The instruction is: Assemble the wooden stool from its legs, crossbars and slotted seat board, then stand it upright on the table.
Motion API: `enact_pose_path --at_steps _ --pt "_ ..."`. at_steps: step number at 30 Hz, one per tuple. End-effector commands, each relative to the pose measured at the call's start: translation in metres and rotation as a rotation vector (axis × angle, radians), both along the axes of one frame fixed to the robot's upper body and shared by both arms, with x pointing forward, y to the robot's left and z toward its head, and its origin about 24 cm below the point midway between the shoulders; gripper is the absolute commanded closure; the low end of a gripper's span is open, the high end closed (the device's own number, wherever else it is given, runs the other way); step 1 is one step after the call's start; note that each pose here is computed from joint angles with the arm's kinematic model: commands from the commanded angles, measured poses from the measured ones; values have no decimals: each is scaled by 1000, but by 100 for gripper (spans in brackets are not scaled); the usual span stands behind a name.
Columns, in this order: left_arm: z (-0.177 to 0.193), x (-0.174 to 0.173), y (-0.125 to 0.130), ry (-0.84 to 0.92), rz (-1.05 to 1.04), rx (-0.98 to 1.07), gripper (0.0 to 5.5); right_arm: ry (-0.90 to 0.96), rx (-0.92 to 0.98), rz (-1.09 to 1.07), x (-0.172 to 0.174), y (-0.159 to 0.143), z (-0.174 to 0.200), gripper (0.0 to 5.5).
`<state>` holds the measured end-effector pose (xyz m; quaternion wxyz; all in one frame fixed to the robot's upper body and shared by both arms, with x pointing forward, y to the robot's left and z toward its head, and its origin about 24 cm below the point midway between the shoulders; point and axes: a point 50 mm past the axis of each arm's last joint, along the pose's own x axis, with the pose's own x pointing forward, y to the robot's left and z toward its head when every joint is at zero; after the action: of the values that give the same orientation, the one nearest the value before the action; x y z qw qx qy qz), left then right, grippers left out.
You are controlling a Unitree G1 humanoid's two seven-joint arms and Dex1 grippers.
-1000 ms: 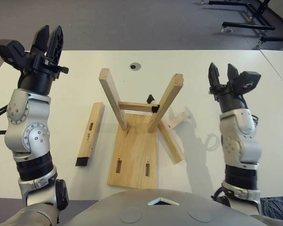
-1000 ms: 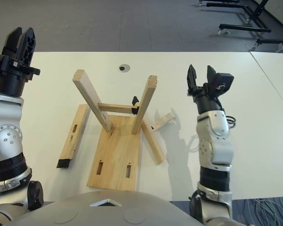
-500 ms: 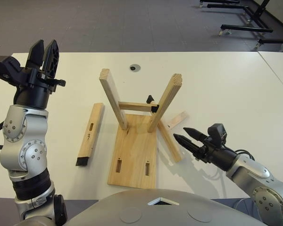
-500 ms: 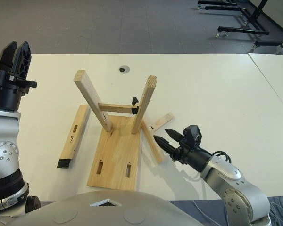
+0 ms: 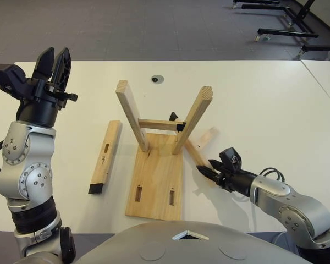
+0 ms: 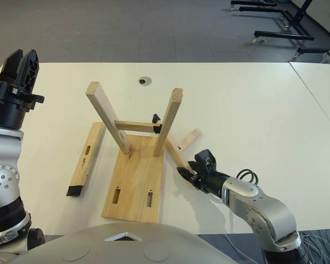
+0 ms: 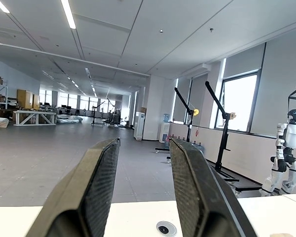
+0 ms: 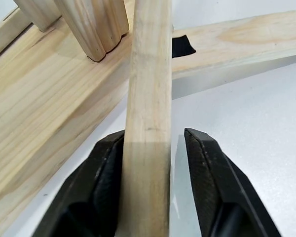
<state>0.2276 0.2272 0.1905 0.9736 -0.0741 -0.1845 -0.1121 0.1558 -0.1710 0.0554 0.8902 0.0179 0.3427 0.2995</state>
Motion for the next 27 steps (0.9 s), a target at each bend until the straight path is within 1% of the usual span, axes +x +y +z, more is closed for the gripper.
enact_pose_path --at_steps 1,2,3,5,6,8,11,14,16,19,21,23,27 --pt "3 1 1 -6 3 17 369 -60 -62 -19 18 -2 0 433" --pt "3 1 1 -8 6 16 369 -86 -73 -32 24 -4 1 447" --pt "3 1 1 -9 7 16 369 -116 -90 -44 29 -6 2 447" --pt "3 1 2 -10 12 14 369 -241 -173 -75 46 -13 7 447" --pt "2 1 2 -11 14 13 369 -323 -239 -87 47 -23 13 447" --pt "2 2 1 -14 15 10 369 -528 -432 -30 51 -39 25 447" --pt "2 3 0 -17 12 7 369 -694 -655 109 55 -47 24 447" --pt "3 5 -1 -24 7 6 369 -757 -827 249 54 -51 14 447" --pt "3 6 -2 -30 4 4 369 -818 -979 372 57 -55 7 447" --pt "2 6 -4 -36 4 1 369 -912 -1131 495 64 -59 4 447" --pt "2 7 -5 -39 7 -2 369 -967 -1193 560 68 -59 3 447" --pt "2 6 -5 -45 11 -6 369 -1000 -1216 598 72 -58 3 447" --pt "2 6 -4 -55 22 -12 369 -1003 -1229 653 73 -57 -1 447"
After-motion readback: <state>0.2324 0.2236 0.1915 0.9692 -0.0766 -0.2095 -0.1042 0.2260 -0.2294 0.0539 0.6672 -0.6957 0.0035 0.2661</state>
